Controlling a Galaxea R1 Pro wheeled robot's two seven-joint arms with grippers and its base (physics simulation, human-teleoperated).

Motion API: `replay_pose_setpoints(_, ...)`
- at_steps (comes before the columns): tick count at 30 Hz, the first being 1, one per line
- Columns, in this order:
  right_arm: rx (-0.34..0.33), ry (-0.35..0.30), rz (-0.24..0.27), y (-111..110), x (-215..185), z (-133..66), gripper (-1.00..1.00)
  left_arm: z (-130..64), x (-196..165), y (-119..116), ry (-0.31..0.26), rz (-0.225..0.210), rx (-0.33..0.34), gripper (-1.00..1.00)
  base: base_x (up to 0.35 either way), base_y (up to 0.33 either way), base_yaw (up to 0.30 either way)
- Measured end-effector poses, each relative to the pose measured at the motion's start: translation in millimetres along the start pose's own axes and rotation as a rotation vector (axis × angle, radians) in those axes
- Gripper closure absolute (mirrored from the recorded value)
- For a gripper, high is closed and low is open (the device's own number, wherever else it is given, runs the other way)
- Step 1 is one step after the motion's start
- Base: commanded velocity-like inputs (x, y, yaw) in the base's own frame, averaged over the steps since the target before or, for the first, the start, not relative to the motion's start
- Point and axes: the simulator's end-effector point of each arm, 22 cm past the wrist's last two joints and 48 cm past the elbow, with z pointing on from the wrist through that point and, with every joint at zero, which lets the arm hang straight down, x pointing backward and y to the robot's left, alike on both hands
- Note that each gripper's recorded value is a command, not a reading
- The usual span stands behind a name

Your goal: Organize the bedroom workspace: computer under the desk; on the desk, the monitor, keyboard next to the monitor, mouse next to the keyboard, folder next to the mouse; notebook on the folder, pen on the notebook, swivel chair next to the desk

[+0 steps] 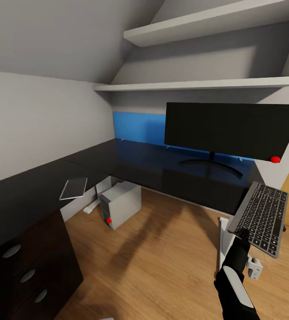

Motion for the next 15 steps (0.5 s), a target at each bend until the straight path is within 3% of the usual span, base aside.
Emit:
replay_pose_setpoints(10,0.000,-0.001,-0.001,-0.2,-0.2,0.0,-1.00,0.0,-0.2,0.2,-0.001,-0.001,-0.001,-1.00,-0.009,0.000,0.000)
replay_pose_setpoints(15,0.001,-0.001,-0.001,-0.8,0.0,0.1,-1.00,0.3,-0.2,0.1,-0.001,0.000,0.000,-1.00,-0.254,0.000,0.000)
